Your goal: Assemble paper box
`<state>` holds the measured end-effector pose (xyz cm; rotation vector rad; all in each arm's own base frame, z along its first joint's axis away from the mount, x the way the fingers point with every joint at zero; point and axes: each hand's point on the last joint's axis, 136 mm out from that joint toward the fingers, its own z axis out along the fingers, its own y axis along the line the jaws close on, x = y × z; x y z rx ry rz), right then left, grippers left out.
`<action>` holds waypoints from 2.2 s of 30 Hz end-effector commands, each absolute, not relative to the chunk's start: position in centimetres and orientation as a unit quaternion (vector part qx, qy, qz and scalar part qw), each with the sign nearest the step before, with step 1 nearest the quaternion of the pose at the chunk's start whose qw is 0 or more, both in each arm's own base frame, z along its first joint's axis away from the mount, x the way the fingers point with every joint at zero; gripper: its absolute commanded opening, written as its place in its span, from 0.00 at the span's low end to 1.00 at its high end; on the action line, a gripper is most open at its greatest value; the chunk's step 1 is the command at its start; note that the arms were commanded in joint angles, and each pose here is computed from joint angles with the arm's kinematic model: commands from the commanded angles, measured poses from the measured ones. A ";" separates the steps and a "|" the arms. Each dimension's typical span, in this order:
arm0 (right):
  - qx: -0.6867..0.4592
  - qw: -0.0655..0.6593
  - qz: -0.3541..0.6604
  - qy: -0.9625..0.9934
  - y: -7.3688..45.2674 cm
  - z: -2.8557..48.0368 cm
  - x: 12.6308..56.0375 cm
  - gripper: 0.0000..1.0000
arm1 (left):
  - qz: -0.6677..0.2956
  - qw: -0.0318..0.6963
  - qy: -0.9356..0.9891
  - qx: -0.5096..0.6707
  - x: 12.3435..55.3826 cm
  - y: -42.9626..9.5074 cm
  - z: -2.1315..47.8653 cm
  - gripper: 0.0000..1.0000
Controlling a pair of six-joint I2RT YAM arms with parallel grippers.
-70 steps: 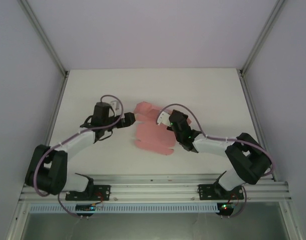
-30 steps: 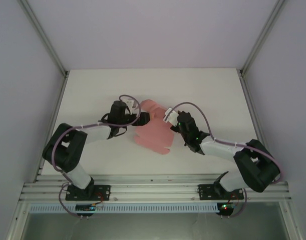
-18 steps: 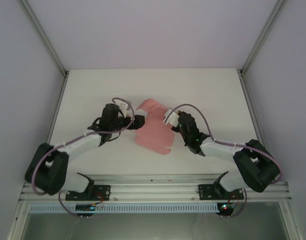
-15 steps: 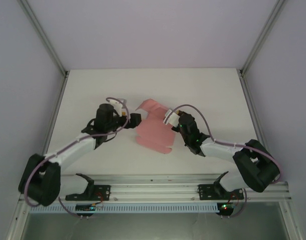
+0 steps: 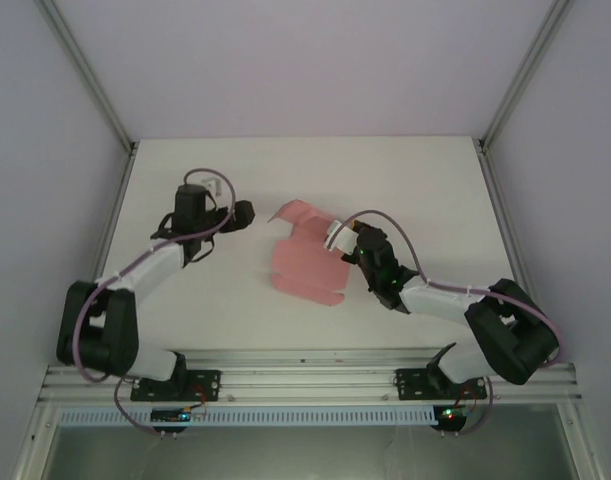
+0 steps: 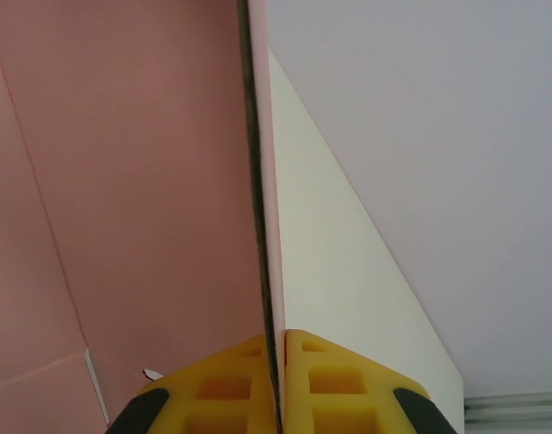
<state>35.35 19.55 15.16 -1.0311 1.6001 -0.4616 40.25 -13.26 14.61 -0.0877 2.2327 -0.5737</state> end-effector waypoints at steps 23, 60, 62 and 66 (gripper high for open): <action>-0.445 0.558 -0.199 0.671 22.0 14.9 36.6 0.00 | -0.354 0.322 0.858 0.186 37.2 -26.6 10.9 1.00; -0.507 0.521 -0.239 0.643 22.7 15.9 35.4 0.00 | -0.405 0.345 0.787 0.313 32.4 -25.6 14.1 0.78; -0.509 0.519 -0.235 0.645 22.9 15.9 35.3 0.00 | -0.399 0.343 0.788 0.317 32.8 -26.3 13.8 0.74; -0.516 0.511 -0.236 0.645 23.2 15.4 35.2 0.00 | -0.378 0.355 0.793 0.320 33.6 -27.0 13.5 0.71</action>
